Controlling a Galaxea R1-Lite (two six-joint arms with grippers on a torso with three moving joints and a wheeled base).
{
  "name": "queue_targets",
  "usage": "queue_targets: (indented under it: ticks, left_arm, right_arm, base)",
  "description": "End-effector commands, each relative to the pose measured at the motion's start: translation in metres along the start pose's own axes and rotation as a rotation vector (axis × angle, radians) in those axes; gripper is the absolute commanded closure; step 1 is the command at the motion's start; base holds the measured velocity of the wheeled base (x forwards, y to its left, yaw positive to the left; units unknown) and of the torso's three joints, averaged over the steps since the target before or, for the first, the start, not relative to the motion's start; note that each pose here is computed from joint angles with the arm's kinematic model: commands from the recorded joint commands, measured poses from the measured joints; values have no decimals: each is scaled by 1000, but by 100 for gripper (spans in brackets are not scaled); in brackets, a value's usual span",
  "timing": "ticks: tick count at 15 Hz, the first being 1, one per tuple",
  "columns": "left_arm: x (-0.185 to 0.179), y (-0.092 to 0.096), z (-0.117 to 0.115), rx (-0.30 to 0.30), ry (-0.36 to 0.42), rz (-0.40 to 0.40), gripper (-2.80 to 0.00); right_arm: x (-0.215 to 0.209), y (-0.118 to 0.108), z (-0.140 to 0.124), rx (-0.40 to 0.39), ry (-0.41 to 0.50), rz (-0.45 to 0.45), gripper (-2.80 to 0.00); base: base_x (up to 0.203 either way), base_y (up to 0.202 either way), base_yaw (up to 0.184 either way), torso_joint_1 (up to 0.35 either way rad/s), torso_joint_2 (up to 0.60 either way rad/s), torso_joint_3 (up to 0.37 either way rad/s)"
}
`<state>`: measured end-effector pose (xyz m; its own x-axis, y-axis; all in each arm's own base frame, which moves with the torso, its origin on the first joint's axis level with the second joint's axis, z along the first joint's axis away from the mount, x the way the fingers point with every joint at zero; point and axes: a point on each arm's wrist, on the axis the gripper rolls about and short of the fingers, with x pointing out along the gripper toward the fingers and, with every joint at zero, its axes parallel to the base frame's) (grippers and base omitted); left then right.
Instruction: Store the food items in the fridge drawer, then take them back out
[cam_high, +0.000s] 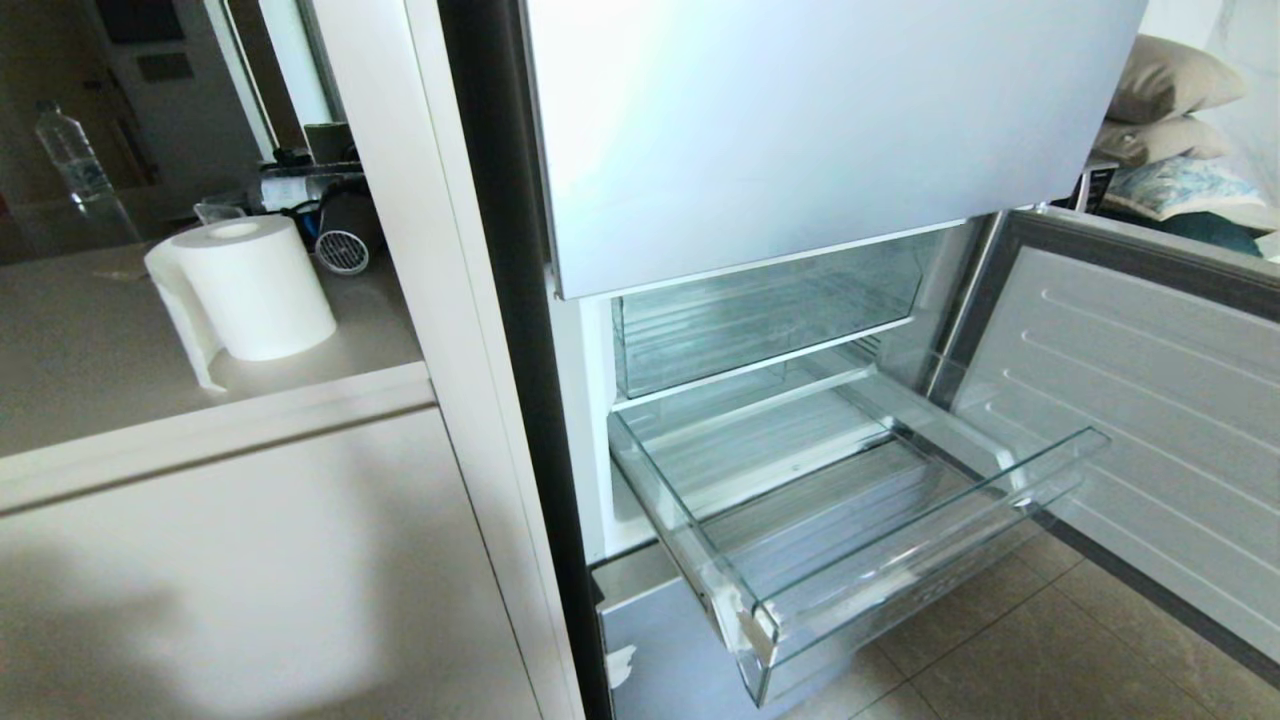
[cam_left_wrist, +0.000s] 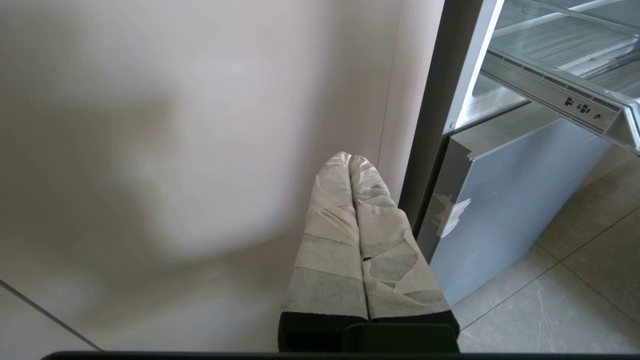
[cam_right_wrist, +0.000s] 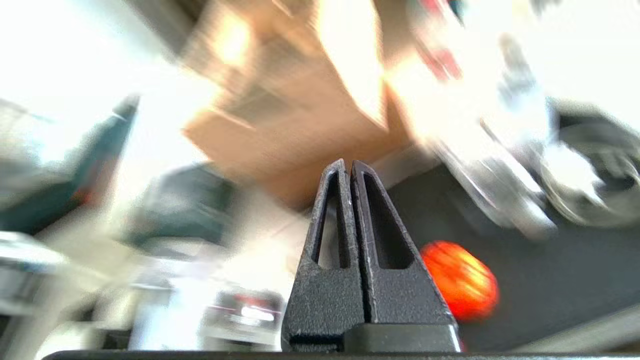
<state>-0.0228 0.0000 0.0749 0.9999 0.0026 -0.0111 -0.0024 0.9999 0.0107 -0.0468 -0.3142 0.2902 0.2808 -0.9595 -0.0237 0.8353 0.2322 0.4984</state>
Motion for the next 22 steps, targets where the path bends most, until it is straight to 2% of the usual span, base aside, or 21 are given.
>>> queue_targets:
  ticks: [1,3,5,8,11,13,15,16,19,22]
  left_arm:
    - [0,0,0,0,0,1,0]
    - [0,0,0,0,0,1,0]
    - [0,0,0,0,0,1,0]
    - [0,0,0,0,0,1,0]
    - [0,0,0,0,0,1,0]
    - [0,0,0,0,0,1,0]
    - [0,0,0,0,0,1,0]
    - [0,0,0,0,0,1,0]
    - [0,0,0,0,0,1,0]
    - [0,0,0,0,0,1,0]
  right_arm:
    - [-97,91,40,-81,-209,195,0]
    - [-150,138,30,-89,-227,379,0]
    - [-181,167,6,-98,-121,600,0]
    - [-205,189,-39,-151,151,874,0]
    - [-223,201,-94,-245,425,1005,0]
    - [-238,202,-146,-387,624,1047,0]
    - [-248,194,-211,-618,833,1006,0]
    - [-248,193,-230,-694,895,972,0]
    - [-247,190,-268,-829,1028,913,0]
    - [-244,193,-299,-948,1149,925,0]
  base:
    - [0,0,0,0,0,0]
    - [0,0,0,0,0,0]
    - [0,0,0,0,0,0]
    - [0,0,0,0,0,0]
    - [0,0,0,0,0,0]
    - [0,0,0,0,0,0]
    - [0,0,0,0,0,0]
    - [0,0,0,0,0,0]
    - [0,0,0,0,0,0]
    - [0,0,0,0,0,0]
